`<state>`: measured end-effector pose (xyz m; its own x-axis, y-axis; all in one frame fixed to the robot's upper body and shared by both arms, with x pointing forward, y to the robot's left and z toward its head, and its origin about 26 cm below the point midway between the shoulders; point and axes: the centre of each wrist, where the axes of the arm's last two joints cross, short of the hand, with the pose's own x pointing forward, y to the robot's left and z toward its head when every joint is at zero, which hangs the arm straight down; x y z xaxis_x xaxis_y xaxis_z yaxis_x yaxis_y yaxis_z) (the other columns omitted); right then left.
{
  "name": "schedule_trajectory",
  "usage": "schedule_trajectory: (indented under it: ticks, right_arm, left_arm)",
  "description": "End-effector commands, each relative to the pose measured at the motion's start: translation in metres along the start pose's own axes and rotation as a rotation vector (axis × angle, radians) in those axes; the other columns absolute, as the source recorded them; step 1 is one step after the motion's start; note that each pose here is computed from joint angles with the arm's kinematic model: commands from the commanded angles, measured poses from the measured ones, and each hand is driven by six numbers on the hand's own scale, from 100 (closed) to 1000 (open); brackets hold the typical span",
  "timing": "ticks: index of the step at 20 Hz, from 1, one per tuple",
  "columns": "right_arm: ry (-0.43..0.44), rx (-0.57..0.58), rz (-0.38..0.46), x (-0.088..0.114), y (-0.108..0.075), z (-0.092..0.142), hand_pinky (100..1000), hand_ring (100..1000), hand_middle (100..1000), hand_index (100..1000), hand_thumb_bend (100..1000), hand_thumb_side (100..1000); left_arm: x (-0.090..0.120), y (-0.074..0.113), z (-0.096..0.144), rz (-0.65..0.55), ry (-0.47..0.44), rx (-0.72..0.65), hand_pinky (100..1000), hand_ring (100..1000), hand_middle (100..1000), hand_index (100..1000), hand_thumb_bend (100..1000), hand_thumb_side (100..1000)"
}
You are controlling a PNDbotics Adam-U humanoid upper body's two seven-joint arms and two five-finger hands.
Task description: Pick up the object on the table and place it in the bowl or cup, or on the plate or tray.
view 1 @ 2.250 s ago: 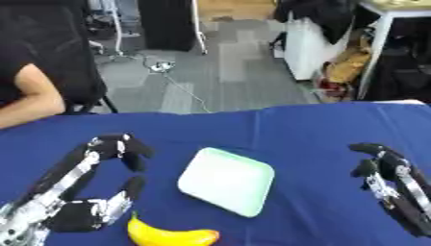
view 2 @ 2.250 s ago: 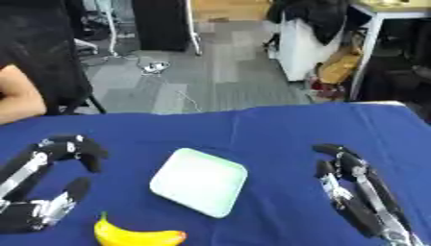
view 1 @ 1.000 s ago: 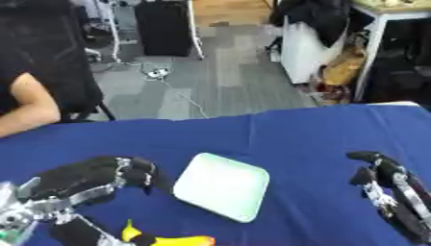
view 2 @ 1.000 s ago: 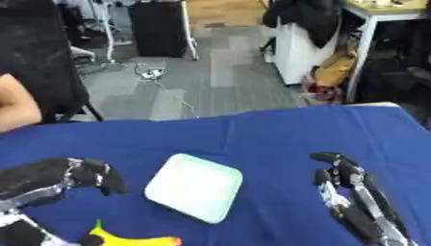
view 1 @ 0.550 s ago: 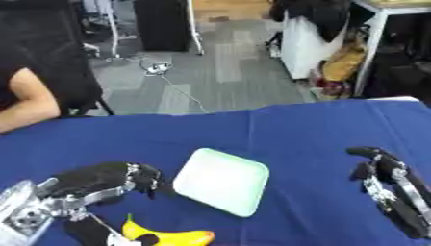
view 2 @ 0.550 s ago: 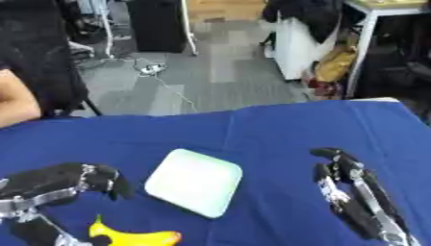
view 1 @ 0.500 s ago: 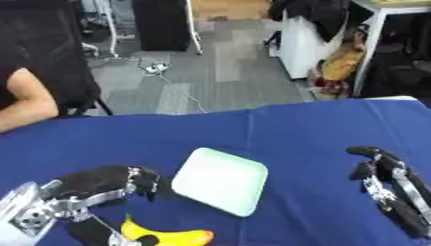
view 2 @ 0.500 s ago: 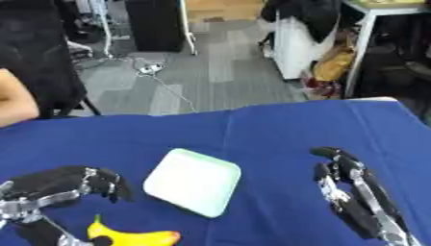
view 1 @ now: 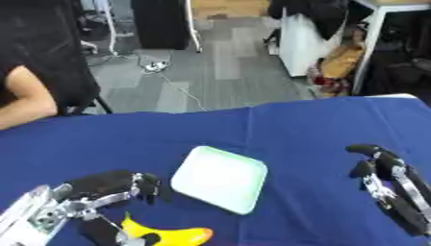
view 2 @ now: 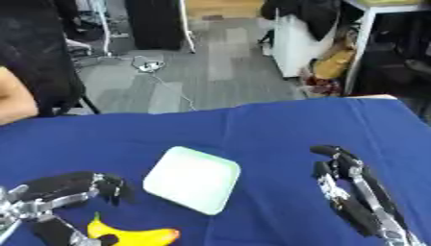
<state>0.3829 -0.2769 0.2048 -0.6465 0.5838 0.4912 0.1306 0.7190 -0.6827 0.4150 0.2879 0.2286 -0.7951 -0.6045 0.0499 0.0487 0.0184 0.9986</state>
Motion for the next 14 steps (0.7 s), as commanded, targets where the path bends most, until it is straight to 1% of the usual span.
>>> schedule_trajectory:
  ticks: [1, 6, 14]
  right_arm:
    - [-0.026, -0.007, 0.015, 0.006, -0.005, -0.006, 406, 563, 803, 863, 100, 883]
    - [-0.027, -0.008, 0.015, 0.006, -0.005, -0.007, 406, 563, 803, 863, 100, 883]
    - [-0.029, -0.006, 0.014, 0.006, -0.005, -0.007, 406, 563, 804, 864, 100, 885]
  left_arm:
    - [-0.004, 0.005, 0.000, -0.025, 0.007, -0.008, 557, 628, 718, 823, 223, 689]
    - [-0.006, -0.005, -0.003, -0.010, 0.005, -0.038, 555, 627, 708, 821, 224, 709]
    - [-0.006, -0.014, -0.007, -0.009, -0.004, -0.080, 554, 625, 690, 814, 224, 717]
